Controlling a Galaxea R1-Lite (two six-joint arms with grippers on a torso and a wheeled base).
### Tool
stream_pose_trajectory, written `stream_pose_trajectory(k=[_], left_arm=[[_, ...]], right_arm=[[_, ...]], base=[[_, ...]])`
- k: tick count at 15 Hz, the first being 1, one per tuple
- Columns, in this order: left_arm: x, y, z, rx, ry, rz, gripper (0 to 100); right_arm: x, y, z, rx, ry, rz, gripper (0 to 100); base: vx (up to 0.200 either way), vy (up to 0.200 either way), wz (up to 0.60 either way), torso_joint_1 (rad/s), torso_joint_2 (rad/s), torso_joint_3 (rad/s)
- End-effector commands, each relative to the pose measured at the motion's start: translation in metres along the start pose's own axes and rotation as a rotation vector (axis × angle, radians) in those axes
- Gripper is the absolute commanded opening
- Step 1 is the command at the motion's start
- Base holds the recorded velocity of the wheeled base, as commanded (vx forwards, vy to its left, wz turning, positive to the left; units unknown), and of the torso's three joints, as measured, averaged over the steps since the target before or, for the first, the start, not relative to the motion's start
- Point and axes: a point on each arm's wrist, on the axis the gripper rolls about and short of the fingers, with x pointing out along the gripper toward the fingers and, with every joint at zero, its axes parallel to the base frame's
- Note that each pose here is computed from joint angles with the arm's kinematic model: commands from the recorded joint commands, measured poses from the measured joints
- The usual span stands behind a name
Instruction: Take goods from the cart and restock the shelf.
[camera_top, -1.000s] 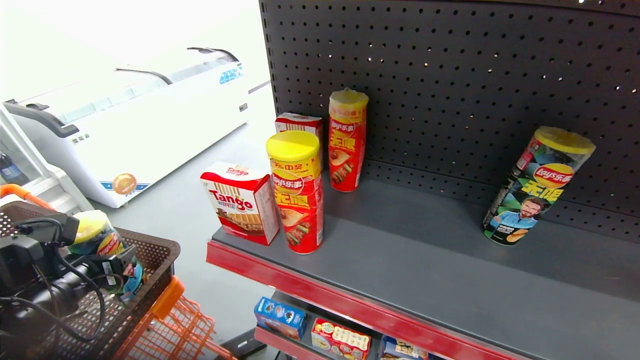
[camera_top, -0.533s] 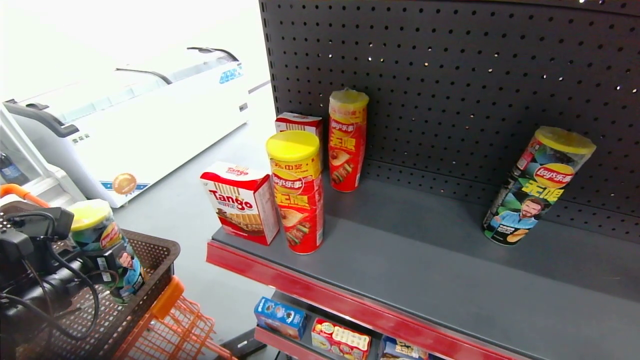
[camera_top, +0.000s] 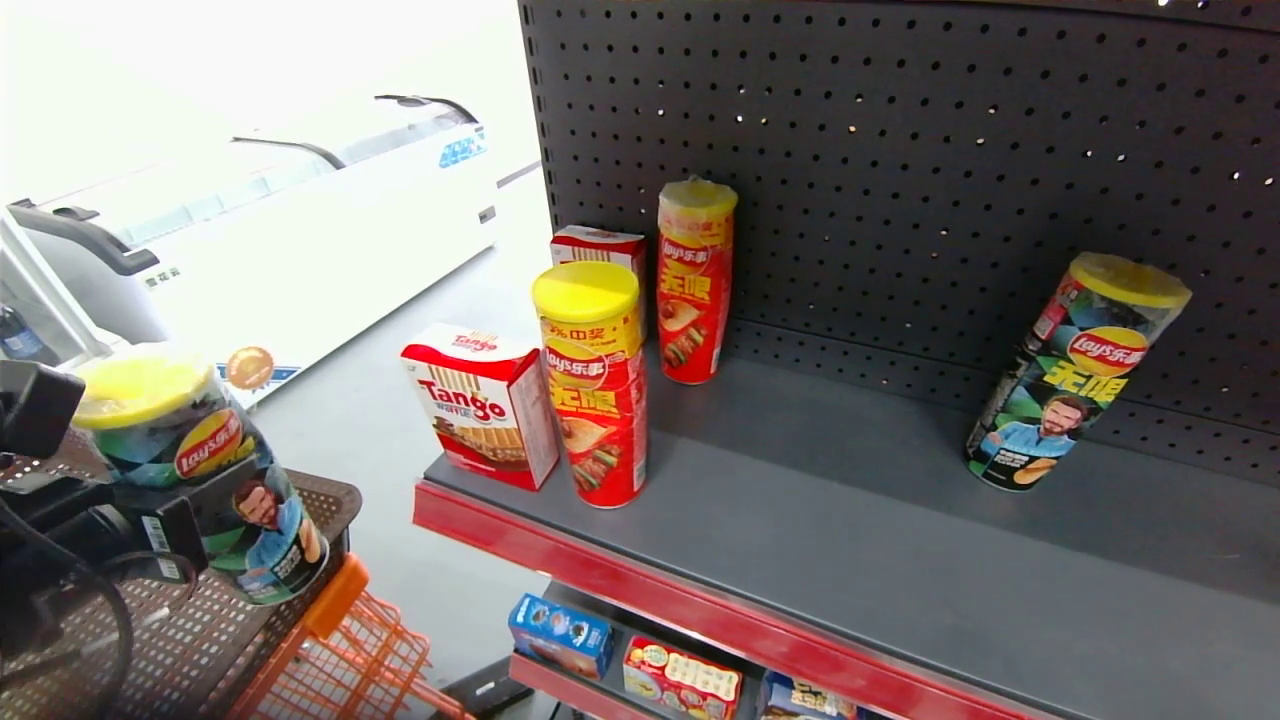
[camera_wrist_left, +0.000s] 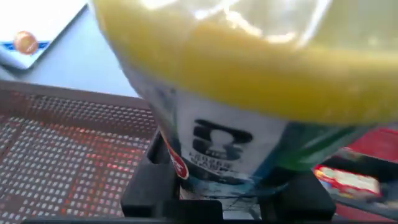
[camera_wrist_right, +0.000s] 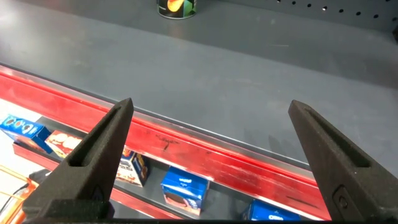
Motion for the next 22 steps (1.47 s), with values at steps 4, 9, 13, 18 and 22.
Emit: stream_pose_trajectory(k=[4, 9, 13, 18, 22], left_arm=[[-0.051, -0.028, 0.045, 0.044, -0.182, -0.162, 0], [-0.065, -0.04, 0.037, 0.001, -0.19, -0.307, 0], [-0.062, -0.047, 0.026, 0.009, -0.144, -0.374, 0], [-0.045, -0.064, 0.016, 0.024, -0.049, -0.5, 0], [-0.033, -0.069, 0.015, 0.079, -0.025, -0.556, 0]], right_arm=[[0.0, 0.0, 0.0, -0.001, 0.001, -0.001, 100], [0.0, 0.0, 0.0, -0.001, 0.001, -0.001, 100], [0.0, 0.0, 0.0, -0.001, 0.001, -0.001, 100], [0.0, 0.0, 0.0, -0.001, 0.001, -0.001, 100], [0.0, 0.0, 0.0, -0.004, 0.001, 0.002, 100]], base=[[0.0, 0.0, 0.0, 0.0, 0.0, 0.0], [0.0, 0.0, 0.0, 0.0, 0.0, 0.0], [0.0, 0.0, 0.0, 0.0, 0.0, 0.0], [0.0, 0.0, 0.0, 0.0, 0.0, 0.0], [0.0, 0.0, 0.0, 0.0, 0.0, 0.0]])
